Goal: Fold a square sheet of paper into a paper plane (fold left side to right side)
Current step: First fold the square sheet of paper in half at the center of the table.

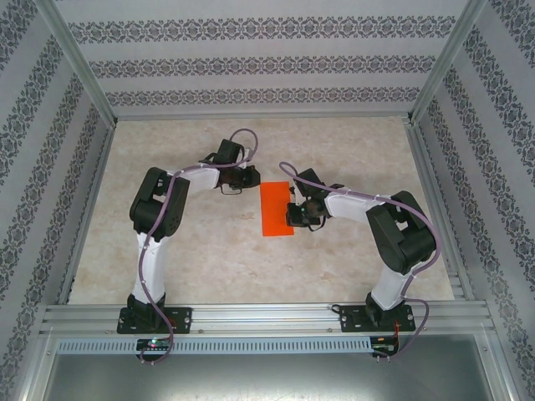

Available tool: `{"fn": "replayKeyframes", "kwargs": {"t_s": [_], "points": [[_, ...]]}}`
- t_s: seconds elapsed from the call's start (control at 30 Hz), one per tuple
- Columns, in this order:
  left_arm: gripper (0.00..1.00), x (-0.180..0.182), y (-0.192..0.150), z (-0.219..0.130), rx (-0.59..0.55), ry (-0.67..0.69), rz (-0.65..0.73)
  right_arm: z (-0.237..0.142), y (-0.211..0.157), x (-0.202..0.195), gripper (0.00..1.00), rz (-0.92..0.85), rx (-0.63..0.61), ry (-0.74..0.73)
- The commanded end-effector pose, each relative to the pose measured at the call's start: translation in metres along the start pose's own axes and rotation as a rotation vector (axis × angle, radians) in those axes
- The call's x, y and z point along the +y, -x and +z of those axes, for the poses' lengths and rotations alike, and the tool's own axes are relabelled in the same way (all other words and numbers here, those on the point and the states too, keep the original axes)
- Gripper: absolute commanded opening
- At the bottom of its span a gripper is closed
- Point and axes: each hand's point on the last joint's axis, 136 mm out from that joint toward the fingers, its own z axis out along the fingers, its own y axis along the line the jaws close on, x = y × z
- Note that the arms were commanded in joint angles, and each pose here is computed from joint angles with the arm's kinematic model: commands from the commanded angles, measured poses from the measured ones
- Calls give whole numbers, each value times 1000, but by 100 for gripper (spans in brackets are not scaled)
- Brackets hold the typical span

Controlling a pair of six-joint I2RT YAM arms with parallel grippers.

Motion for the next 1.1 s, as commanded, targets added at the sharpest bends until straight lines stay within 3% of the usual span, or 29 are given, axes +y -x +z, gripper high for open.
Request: {"fn": "replayKeyframes", "kwargs": {"t_s": [0.0,0.2,0.43,0.7,1.07], "points": [[16,7,14,-10,-41,15,-7,10,-46,-45,0,46,159,-175],[16,-28,9,-32,-67,-100,13,11,-46,-43,0,42,163,-176],[16,-62,-23,-5,29,-186,56,13,-46,-42,0,41,167,-178],[16,-33,-22,24,45,-69,47,12,-47,-40,0,38,172,-183],[17,16,-9,21,26,73,-1,10,-58,-40,0,25,192,-198]]}}
